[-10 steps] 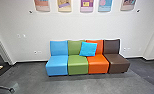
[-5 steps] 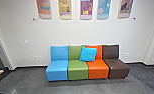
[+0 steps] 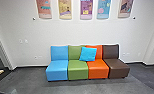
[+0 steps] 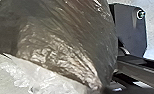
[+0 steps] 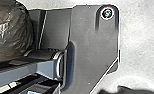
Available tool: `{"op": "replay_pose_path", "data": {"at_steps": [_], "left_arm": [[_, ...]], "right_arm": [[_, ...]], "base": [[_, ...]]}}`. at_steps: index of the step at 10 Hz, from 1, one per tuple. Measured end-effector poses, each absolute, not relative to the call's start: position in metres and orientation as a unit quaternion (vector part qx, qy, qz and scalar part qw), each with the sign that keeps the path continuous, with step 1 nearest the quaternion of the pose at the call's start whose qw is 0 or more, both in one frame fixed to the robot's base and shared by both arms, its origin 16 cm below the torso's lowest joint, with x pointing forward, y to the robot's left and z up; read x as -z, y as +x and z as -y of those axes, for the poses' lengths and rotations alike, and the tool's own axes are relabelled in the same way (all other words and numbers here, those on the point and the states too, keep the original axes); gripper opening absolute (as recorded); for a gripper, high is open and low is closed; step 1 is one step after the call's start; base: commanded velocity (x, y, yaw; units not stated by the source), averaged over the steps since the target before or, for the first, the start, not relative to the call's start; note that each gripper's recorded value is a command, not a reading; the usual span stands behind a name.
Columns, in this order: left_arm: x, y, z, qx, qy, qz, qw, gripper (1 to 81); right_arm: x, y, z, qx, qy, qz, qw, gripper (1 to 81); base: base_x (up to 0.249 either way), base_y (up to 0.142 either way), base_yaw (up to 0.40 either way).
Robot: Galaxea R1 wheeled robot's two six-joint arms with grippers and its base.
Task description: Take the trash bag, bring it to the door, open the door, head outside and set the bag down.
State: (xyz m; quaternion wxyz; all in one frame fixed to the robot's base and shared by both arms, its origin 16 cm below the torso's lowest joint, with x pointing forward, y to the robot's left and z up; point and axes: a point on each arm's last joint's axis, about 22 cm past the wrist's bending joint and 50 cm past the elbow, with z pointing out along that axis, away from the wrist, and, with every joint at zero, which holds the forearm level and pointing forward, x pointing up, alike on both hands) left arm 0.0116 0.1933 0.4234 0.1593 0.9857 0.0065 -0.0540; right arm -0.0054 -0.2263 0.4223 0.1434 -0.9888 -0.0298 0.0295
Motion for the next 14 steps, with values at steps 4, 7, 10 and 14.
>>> {"op": "replay_pose_path", "data": {"at_steps": [4,7,10,14], "left_arm": [[-0.423,0.013,-0.195,0.051,0.986,-0.001,0.157,1.0],[-0.423,0.013,-0.194,0.05,0.986,-0.001,0.157,1.0],[-0.423,0.013,-0.189,0.049,0.986,-0.001,0.16,1.0],[-0.423,0.012,-0.188,0.048,0.986,0.005,0.161,1.0]], "right_arm": [[-0.421,-0.014,0.21,-0.021,-0.988,0.028,0.15,81.1],[-0.421,-0.013,0.209,-0.019,-0.988,0.028,0.15,81.1],[-0.42,-0.013,0.198,-0.019,-0.988,0.028,0.149,81.1],[-0.419,-0.015,0.203,-0.02,-0.989,0.029,0.144,81.1]], "base": [[0.0,0.0,0.0],[0.0,0.0,0.0],[0.0,0.0,0.0],[0.0,0.0,0.0]]}}
